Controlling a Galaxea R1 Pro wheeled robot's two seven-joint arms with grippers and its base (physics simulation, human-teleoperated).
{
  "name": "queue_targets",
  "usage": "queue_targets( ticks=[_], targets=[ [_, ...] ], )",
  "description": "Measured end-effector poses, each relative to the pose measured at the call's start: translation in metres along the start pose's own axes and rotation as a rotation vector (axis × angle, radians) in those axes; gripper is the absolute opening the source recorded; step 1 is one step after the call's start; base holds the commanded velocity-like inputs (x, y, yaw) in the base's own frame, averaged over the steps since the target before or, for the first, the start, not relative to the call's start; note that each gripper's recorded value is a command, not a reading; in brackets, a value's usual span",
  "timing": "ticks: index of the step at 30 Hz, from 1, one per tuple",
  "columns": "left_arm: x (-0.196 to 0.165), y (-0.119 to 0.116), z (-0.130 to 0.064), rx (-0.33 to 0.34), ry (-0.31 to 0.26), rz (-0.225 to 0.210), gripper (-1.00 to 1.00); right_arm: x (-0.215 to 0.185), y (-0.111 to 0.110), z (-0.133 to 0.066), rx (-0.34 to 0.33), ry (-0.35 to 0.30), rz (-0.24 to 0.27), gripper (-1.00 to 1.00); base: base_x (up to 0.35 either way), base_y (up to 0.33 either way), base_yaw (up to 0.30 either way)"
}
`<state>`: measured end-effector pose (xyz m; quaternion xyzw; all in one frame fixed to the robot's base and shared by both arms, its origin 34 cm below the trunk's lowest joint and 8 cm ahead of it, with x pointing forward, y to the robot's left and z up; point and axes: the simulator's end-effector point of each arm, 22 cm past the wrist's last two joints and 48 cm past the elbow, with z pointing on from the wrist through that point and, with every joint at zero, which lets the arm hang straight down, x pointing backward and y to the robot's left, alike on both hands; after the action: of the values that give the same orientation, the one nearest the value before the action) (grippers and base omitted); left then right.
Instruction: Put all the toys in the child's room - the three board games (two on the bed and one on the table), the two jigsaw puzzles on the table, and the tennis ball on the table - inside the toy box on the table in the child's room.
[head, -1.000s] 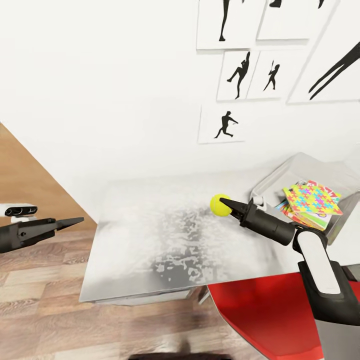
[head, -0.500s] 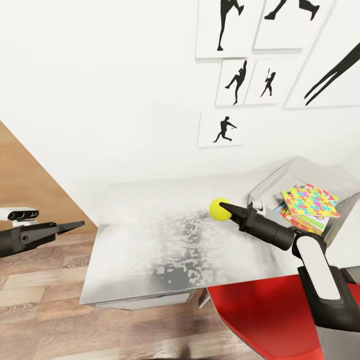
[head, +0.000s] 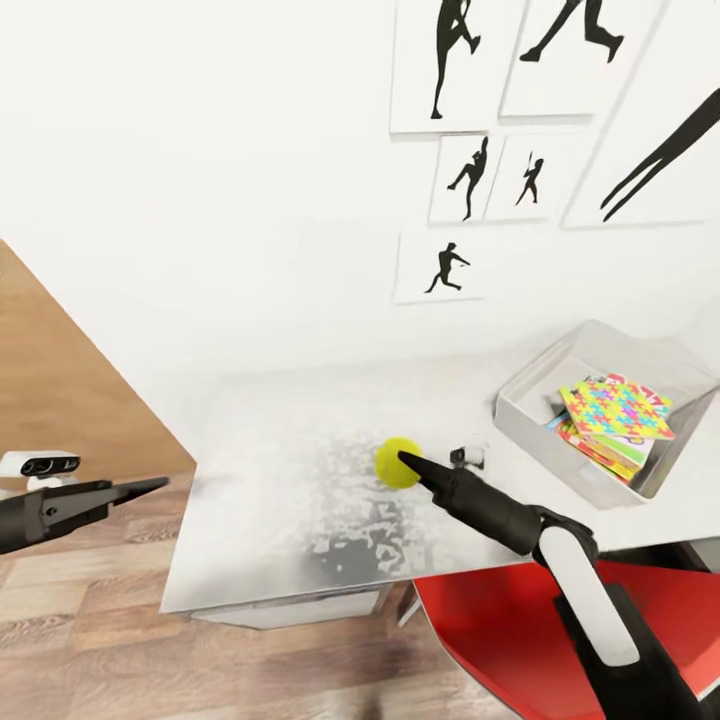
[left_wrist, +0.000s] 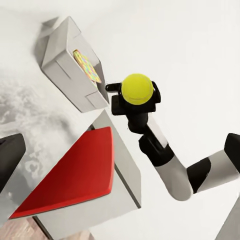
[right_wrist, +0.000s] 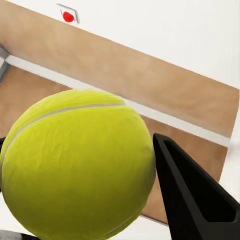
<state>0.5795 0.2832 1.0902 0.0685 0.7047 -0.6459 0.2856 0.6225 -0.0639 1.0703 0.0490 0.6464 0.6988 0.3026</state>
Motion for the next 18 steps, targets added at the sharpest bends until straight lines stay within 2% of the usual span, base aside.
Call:
queue_targets(
  ticks=[4, 9, 14, 18],
  targets=[
    [-0.003, -0.003, -0.004, -0.004, -0.014, 0.012, 1.0, 0.016, 0.009, 0.01, -0.037, -0.003, -0.019, -1.0, 0.0, 0.0, 0.0],
    [-0.005, -0.007, -0.005, -0.001, -0.021, 0.025, 1.0, 0.045, 0.024, 0.029, -0.089, 0.041, -0.011, -1.0, 0.0, 0.0, 0.0],
    [-0.005, -0.011, -0.002, 0.012, -0.029, 0.029, 1.0, 0.051, 0.03, 0.033, -0.1, 0.05, -0.016, -1.0, 0.0, 0.0, 0.0],
    [-0.003, -0.013, 0.002, 0.021, -0.035, 0.031, 1.0, 0.042, 0.031, 0.03, -0.097, 0.029, -0.037, -1.0, 0.0, 0.0, 0.0]
  ],
)
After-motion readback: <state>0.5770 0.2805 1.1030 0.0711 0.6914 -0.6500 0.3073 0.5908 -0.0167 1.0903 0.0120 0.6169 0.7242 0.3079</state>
